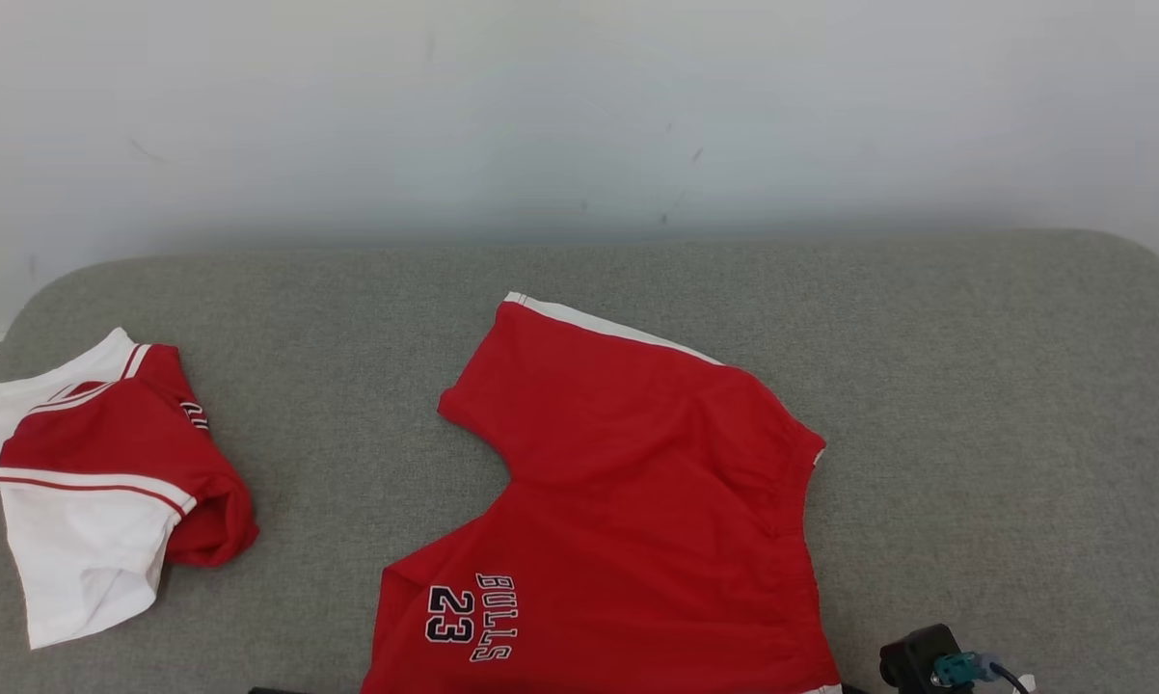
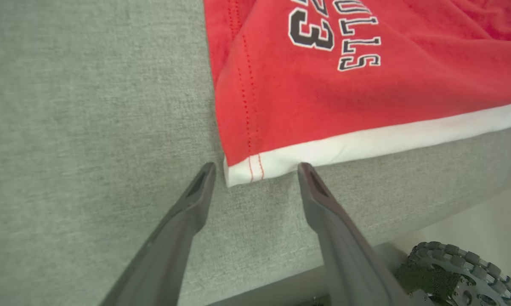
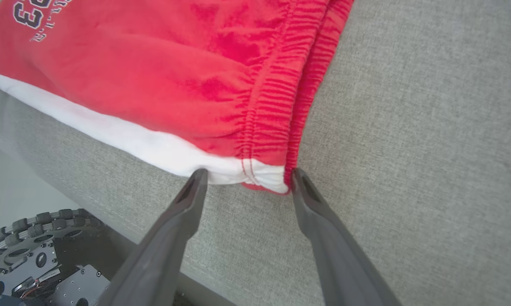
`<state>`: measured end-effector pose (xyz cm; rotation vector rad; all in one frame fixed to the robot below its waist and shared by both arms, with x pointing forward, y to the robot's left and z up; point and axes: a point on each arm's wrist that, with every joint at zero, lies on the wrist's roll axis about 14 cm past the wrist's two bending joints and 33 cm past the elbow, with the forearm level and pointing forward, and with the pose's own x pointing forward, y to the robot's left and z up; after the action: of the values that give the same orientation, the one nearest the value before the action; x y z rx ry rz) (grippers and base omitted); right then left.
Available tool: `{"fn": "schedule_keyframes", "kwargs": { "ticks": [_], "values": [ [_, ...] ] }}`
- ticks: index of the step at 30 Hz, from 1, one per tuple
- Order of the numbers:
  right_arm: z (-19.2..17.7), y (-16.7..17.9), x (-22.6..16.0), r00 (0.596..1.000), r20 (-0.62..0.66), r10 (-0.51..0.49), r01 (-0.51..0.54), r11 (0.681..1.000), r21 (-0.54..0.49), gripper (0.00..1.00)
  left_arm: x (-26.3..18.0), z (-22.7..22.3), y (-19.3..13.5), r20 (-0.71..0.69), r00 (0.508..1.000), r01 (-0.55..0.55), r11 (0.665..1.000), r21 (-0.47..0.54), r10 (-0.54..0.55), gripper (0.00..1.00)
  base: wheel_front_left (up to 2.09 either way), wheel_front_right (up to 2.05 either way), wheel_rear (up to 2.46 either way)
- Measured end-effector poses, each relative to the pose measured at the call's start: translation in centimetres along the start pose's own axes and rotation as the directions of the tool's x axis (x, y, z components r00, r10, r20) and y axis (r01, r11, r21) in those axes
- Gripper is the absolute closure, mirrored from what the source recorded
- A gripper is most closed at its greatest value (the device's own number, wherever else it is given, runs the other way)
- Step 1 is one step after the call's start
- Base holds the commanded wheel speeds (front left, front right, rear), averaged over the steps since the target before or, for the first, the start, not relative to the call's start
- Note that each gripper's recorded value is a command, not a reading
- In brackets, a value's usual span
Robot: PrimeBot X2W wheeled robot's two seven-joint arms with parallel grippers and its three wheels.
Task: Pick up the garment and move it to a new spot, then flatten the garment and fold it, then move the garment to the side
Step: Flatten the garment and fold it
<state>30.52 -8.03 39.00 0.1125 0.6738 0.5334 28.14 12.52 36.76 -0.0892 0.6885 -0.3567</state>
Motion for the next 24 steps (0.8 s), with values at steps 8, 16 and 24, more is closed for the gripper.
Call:
{"fn": "schedule_keyframes", "kwargs": {
  "ticks": [8,16,24],
  "values": [
    [0.0,-0.1,0.4,1.000,-0.025,-0.006,0.005,1.000,-0.029,1.00,0.2,-0.8,-0.8,-0.030,0.999,0.030,0.999,-0.015,-0.030,1.00,0.00,0.00,0.00],
    [1.3,-0.1,0.8,1.000,0.002,0.001,-0.001,1.000,-0.027,1.00,0.2,0.6,-0.5,0.018,1.000,0.025,1.000,0.003,-0.025,1.00,0.00,0.00,0.00],
    [1.8,-0.2,0.9,1.000,0.016,0.004,-0.003,1.000,-0.020,1.00,-0.1,0.7,0.2,0.021,1.000,0.005,1.000,0.031,-0.006,0.09,0.00,0.00,0.00]
  ]
}}
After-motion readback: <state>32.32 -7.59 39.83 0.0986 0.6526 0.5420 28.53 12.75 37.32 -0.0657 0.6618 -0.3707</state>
